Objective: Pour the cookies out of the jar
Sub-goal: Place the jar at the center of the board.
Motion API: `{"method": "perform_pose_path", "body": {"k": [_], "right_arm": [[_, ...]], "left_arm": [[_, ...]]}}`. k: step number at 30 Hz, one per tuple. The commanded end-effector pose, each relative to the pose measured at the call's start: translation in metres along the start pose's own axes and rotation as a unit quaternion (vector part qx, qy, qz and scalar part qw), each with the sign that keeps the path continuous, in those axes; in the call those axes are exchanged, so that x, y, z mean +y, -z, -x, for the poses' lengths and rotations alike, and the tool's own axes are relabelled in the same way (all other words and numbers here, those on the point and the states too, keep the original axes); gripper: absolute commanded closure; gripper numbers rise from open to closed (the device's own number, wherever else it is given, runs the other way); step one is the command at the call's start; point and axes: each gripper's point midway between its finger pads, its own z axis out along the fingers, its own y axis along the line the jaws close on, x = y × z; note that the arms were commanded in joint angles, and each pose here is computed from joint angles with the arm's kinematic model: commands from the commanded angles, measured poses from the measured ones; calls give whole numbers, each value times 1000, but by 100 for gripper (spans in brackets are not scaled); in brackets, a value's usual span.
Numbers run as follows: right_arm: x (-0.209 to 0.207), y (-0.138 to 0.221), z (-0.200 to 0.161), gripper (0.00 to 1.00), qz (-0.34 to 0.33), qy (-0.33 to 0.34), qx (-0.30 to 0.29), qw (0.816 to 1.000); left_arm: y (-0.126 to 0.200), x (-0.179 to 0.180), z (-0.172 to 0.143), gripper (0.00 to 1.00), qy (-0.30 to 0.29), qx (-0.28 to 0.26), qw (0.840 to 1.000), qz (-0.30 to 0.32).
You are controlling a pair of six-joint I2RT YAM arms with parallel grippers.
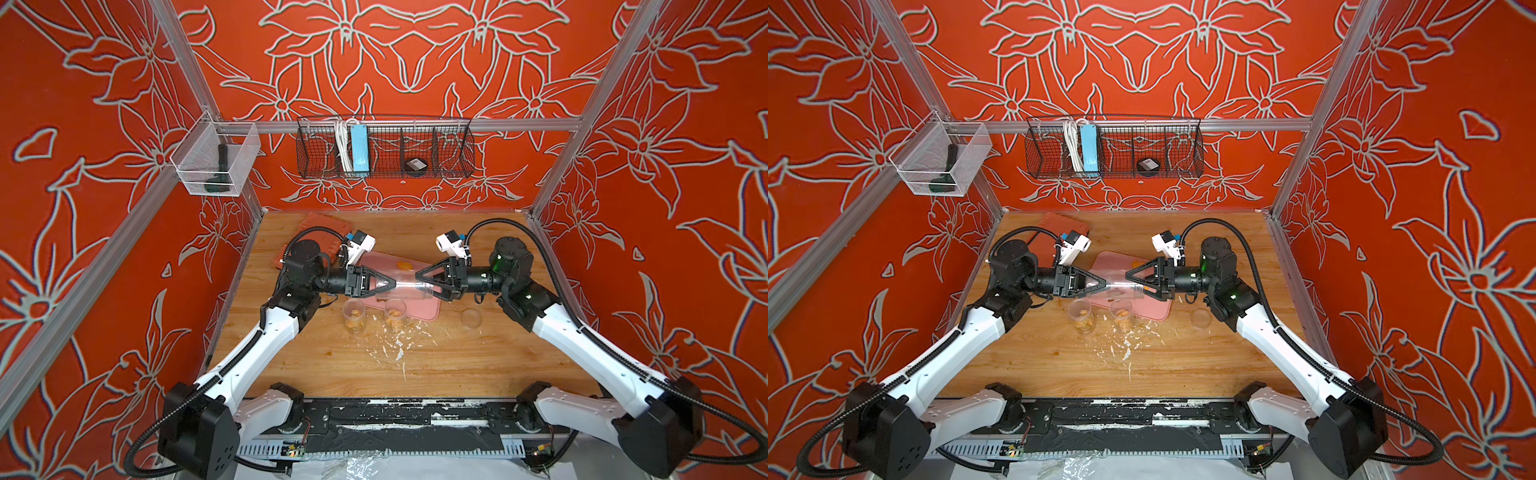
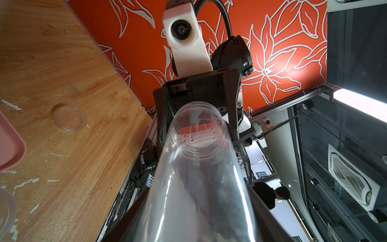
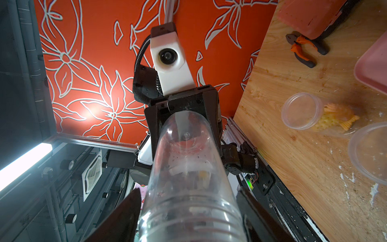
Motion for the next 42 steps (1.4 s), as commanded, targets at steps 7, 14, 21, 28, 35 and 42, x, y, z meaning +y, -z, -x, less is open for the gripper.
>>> {"method": "perform_pose_path", "body": {"k": [7,14,21,28,35,42], "right_arm": [[2,-1,-9,29,12,6,21,1000],[-1,-1,-8,34,10,6,17,1000],[-7,-2,-6,36,4,-2,13,1000],[-20,2,0,38,-9,-23,3,1000],[-42,33,30,39,-38,-52,-50,997],[-84,89,57,40,-209,-35,-104,972]], "left_arm": [[-2,-10,2,61,-22,9,1000,-9],[-2,-7,2,55,-19,10,1000,-6],[-2,-5,3,36,-17,10,1000,-2],[5,-3,8,8,-19,-4,1000,12],[32,20,21,2,-14,-66,994,90],[73,55,25,2,-41,-146,955,254]]}}
